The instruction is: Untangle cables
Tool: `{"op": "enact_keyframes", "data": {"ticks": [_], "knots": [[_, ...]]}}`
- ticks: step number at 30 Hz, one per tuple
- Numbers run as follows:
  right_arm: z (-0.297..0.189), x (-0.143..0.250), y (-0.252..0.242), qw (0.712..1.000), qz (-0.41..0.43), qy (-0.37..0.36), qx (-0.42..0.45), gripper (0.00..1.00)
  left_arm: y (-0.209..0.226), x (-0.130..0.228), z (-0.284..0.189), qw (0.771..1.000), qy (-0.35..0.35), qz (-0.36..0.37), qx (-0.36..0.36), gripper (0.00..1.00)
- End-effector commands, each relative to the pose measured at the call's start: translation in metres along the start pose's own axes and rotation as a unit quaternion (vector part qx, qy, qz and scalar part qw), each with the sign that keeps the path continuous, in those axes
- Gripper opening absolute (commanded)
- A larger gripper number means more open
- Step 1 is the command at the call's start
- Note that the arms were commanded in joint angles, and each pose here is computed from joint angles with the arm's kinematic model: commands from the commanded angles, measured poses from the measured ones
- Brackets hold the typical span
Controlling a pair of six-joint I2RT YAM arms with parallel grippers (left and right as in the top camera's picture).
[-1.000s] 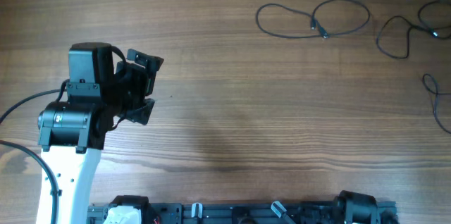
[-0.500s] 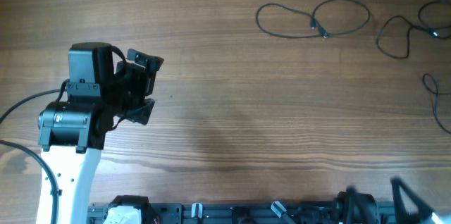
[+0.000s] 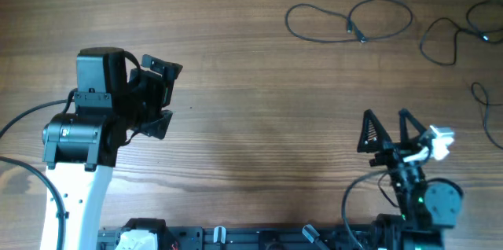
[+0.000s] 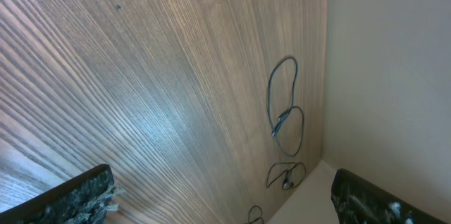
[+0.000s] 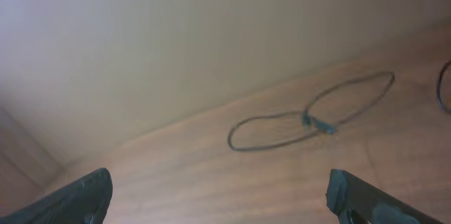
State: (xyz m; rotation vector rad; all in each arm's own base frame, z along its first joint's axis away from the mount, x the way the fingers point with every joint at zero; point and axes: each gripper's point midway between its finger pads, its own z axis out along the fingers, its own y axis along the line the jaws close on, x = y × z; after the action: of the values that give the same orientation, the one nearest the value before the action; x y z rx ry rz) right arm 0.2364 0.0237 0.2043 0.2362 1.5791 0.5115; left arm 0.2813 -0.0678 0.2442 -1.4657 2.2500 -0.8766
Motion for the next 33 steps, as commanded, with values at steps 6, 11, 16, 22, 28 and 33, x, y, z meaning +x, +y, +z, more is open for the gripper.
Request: {"op": "enact_keyframes", "data": {"ticks": [6, 11, 16, 22, 28, 33], "knots": [[0.006, 0.022, -0.022, 0.996, -0.081, 0.006, 0.026, 1.0, 0.0, -0.004, 0.0, 1.0, -0.007, 0.007, -0.001, 1.0], [0.006, 0.022, -0.022, 0.994, -0.103, 0.007, 0.025, 1.0, 0.0, -0.004, 0.0, 1.0, -0.007, 0.007, -0.001, 1.0], [0.007, 0.021, -0.022, 0.99, -0.136, -0.002, 0.023, 1.0, 0.0, -0.004, 0.0, 1.0, -0.007, 0.007, -0.001, 1.0], [0.008, 0.018, -0.029, 0.988, -0.145, -0.015, 0.042, 1.0, 0.0, -0.004, 0.0, 1.0, -0.007, 0.007, -0.001, 1.0], [0.007, 0.018, -0.031, 0.988, -0.145, -0.015, 0.047, 1.0, 0.0, -0.004, 0.0, 1.0, -0.007, 0.007, -0.001, 1.0], [0.007, 0.018, -0.031, 0.988, -0.145, -0.015, 0.047, 0.99, 0.0, -0.004, 0.0, 1.0, -0.007, 0.007, -0.001, 1.0]]}}
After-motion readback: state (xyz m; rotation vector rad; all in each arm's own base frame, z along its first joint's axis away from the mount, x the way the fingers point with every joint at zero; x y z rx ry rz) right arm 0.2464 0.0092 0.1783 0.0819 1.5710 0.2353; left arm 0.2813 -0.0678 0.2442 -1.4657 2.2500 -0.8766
